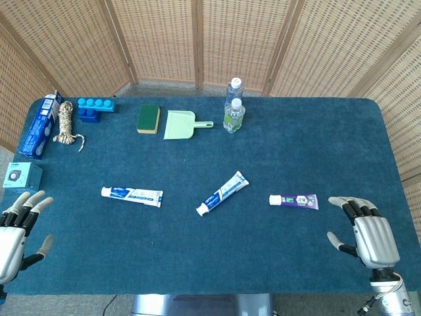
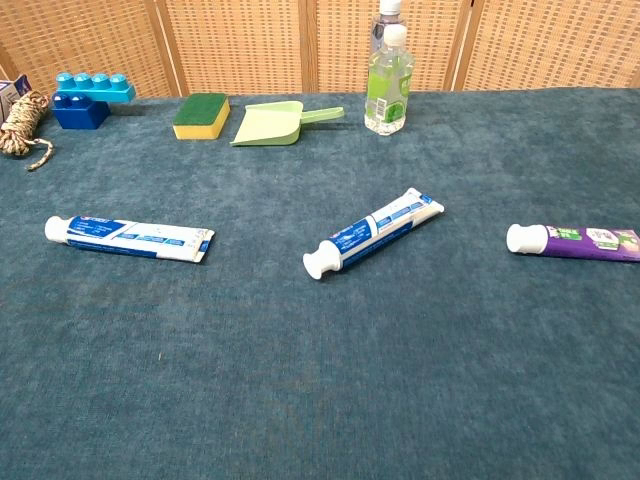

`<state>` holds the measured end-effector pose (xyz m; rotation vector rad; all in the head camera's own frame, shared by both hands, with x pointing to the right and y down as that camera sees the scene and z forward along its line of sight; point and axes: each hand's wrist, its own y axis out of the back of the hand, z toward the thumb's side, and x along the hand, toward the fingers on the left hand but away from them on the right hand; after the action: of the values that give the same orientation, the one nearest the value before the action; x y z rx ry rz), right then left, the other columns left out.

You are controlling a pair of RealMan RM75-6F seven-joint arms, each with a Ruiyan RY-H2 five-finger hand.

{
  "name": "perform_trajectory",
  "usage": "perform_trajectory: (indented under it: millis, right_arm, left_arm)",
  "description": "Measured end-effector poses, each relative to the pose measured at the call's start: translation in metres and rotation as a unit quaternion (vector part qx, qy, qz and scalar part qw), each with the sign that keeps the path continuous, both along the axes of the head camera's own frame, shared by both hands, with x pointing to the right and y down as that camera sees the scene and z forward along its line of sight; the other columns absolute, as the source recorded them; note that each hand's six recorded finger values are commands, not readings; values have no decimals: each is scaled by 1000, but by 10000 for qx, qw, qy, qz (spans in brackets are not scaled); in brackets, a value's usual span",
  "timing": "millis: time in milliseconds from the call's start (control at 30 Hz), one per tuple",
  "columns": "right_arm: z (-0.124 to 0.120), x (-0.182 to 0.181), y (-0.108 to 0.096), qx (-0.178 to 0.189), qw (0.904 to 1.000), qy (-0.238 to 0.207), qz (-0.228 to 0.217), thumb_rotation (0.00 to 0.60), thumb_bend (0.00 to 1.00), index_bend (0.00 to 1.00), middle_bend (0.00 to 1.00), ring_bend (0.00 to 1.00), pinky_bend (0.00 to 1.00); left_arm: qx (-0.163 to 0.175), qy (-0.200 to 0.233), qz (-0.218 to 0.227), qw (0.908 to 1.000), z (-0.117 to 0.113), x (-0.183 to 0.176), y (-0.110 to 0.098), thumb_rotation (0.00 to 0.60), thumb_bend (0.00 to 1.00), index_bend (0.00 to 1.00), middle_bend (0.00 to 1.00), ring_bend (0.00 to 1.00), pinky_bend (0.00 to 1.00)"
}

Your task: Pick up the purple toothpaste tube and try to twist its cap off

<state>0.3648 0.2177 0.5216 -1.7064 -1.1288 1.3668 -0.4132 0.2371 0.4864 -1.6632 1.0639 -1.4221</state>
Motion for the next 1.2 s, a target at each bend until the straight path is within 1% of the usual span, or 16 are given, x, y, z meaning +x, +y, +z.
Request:
perform_trajectory:
  millis: [167,300,533,600,633,667,733,867,1067,1200]
  right_arm:
    - [3,1,1,-60,10000,-11,32,600,240,244,296,210,221]
    - [3,1,2,-80,10000,-34,20,600,239,242,291,206,221]
    - [7,-1,1,-172,9998,-39,-9,600,238,244,276,199,221]
    - [10,-3,-1,-232,9997,-40,-46,600,238,244,270,158,221]
    - [11,-4,-3,-260,9996,-39,-66,596,239,245,258,115,221]
    - [14,-5,-6,-301,9995,-27,-96,584,239,248,242,69,221]
    - [19,-7,-11,-371,9992,11,-141,561,240,257,211,19,221]
    - [34,-13,-23,-603,9979,84,-218,552,239,299,175,0,219]
    - [68,-26,-40,-1071,9935,152,-359,552,236,298,136,0,219]
    - [88,-32,-54,-1178,9917,271,-428,544,234,258,104,0,214]
  left_arm:
    - [-45,-11,16,10000,2,0,0,600,356,149,120,46,158]
    - [48,4,10,10000,0,0,-1,600,355,148,118,38,158]
    - [83,-14,27,10000,-1,-2,-7,600,356,153,118,37,158]
    - [100,-38,63,9999,-3,-3,-10,600,355,154,118,38,158]
    - [109,-54,85,9999,-5,-4,-12,600,356,154,118,38,158]
    - [123,-71,112,9998,-6,-4,-14,600,356,154,118,38,158]
    - [149,-88,180,9997,-9,-3,-20,600,356,154,117,37,158]
    - [160,-42,291,9994,-12,1,-29,600,355,154,116,37,158]
    - [189,27,451,9988,-15,11,-42,600,356,163,115,37,164]
    - [153,45,541,9984,-14,17,-48,600,356,163,109,35,164]
